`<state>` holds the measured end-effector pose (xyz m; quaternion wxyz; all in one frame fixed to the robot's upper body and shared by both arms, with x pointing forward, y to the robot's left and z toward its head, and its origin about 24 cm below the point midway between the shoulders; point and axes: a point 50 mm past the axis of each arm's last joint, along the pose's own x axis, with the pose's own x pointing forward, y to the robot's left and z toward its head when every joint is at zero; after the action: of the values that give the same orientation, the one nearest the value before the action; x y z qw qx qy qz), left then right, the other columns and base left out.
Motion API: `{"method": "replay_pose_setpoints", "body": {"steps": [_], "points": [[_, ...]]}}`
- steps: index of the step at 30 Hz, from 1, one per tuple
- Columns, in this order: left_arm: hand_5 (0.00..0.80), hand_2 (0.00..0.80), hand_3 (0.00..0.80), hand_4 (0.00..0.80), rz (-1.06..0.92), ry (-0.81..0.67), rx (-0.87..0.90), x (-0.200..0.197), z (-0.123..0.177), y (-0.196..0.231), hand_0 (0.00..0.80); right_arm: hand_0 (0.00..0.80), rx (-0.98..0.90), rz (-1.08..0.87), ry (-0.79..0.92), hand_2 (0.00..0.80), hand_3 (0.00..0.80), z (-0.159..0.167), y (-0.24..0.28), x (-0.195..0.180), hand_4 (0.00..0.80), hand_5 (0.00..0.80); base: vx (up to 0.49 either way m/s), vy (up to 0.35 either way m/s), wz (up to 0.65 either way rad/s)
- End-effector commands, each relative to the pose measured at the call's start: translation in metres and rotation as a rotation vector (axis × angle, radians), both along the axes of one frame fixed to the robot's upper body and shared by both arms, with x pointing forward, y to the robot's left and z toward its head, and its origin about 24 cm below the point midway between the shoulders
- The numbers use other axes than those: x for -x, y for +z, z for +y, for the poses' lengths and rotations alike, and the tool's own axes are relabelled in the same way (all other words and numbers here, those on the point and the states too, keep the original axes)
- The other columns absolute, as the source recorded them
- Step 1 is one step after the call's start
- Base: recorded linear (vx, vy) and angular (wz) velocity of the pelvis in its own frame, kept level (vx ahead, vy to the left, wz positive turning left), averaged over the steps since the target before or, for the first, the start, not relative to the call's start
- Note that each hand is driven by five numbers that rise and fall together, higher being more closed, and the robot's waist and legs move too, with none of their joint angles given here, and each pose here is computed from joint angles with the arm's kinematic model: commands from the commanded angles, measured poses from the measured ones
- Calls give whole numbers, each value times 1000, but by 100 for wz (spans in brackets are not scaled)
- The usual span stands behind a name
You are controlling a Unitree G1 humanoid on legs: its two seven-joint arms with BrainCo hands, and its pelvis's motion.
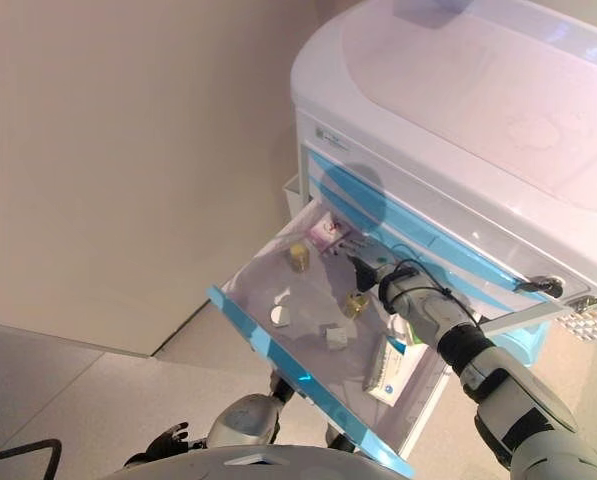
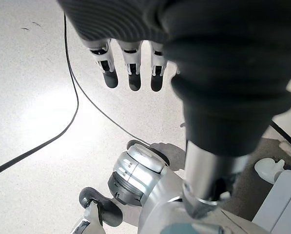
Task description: Open the drawer and pick up the medicine
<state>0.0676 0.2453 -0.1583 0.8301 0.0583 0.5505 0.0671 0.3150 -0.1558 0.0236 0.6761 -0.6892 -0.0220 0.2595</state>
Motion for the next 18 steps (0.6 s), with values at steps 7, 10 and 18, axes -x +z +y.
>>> {"method": "replay_pose_setpoints", "body": {"steps": [7, 10, 18], "points": [[0, 0, 0, 0, -8, -76, -3, -1, -6, -1, 0, 0, -301, -302, -9, 0, 0, 3, 36, -1, 0, 0, 0, 0, 0], [0, 0, 0, 0, -4, -68, 9, 3, -10, -2, 0, 0, -378, -352, -21, 0, 0, -2, 40, 5, 0, 0, 12, 37, -2], [0, 0, 0, 0, -11, -65, 15, 3, -7, -1, 0, 0, -357, -285, -16, 0, 0, -12, 35, 17, 0, 0, 10, 9, -7]]}}
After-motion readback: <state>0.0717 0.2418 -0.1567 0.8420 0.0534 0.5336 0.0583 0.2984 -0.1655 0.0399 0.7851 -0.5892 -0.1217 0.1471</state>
